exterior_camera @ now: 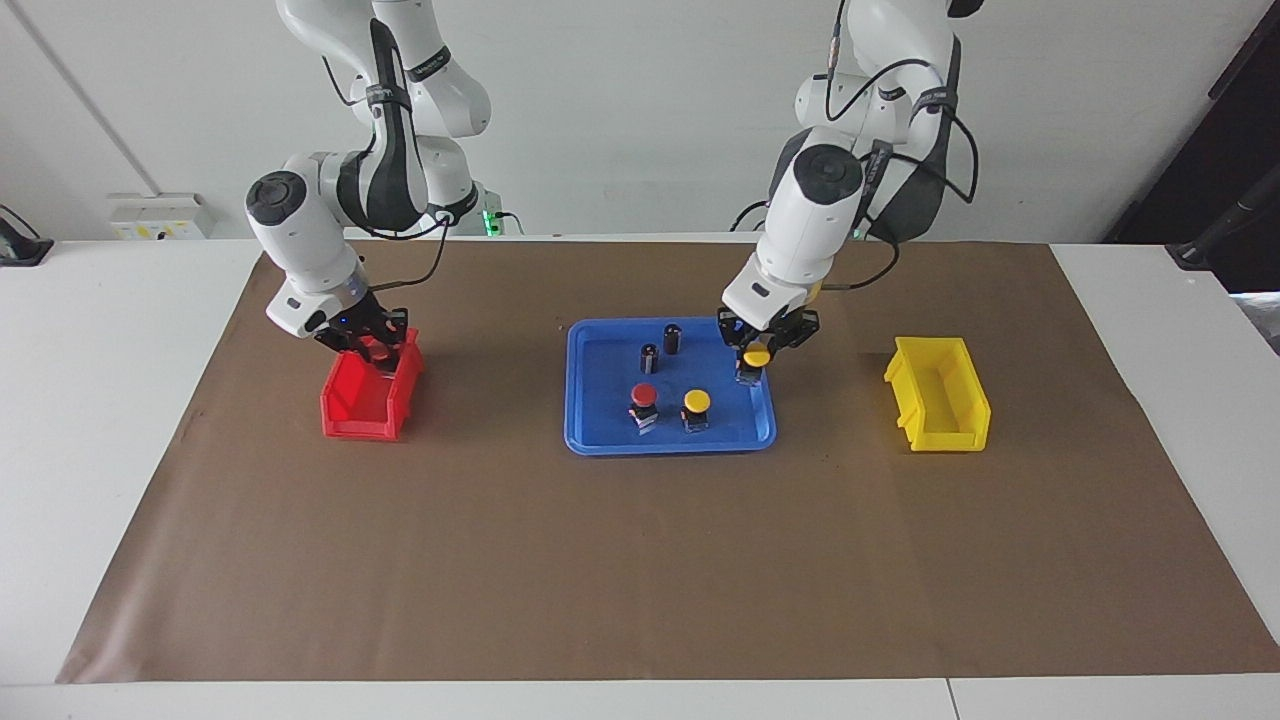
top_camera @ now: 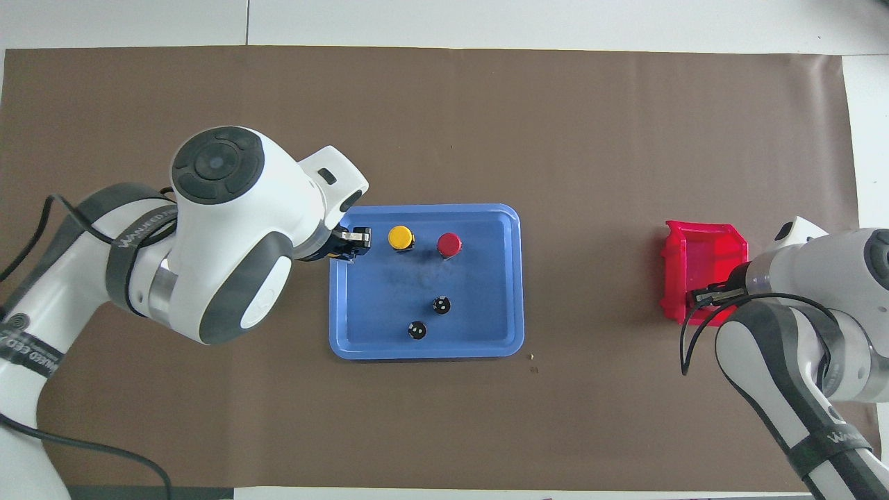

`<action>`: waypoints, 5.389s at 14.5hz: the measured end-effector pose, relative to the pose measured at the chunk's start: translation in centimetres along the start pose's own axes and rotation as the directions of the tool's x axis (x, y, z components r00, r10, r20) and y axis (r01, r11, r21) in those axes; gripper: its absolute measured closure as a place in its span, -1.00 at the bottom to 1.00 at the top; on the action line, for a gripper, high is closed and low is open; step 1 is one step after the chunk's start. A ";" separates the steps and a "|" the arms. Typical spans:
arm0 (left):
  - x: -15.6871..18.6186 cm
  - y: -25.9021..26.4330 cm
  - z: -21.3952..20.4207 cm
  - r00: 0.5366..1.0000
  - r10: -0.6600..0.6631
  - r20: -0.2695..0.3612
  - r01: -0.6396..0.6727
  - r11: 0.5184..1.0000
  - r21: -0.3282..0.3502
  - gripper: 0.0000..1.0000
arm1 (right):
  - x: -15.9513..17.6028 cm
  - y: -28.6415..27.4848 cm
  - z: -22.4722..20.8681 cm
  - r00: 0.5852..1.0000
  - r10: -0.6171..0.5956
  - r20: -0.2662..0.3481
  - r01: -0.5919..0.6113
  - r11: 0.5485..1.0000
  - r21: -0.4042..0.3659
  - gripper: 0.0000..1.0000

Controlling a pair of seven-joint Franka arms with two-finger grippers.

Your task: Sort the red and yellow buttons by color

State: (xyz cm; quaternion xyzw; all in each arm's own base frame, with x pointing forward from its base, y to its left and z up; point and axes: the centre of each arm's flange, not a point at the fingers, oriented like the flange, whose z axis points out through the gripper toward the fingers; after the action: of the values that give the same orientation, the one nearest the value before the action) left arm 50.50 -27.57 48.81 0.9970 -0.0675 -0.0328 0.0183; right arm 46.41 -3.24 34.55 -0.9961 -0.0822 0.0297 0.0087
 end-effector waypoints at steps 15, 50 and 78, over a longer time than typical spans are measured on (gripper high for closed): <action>-2.1 -25.6 0.2 0.997 -0.067 0.026 0.067 0.998 -0.009 0.16 | 1.4 0.3 -4.8 0.999 -0.002 0.048 0.001 1.000 0.013 -0.07; -1.4 -28.8 12.0 0.994 -0.098 0.045 0.097 0.995 0.010 -0.21 | 16.0 -39.6 0.1 0.986 0.144 -0.089 -0.145 0.989 -0.010 -0.07; 1.8 11.1 11.9 0.989 -0.140 -0.053 0.137 0.989 -0.052 -0.97 | 8.7 0.4 -4.6 0.996 0.086 -0.026 -0.087 0.995 -0.052 0.17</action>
State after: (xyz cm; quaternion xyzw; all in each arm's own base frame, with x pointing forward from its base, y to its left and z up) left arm 50.02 -39.15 37.26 0.9991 0.0034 -0.0076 0.0417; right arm 55.35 -2.29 38.62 -0.9989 -0.0398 0.0160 -0.0180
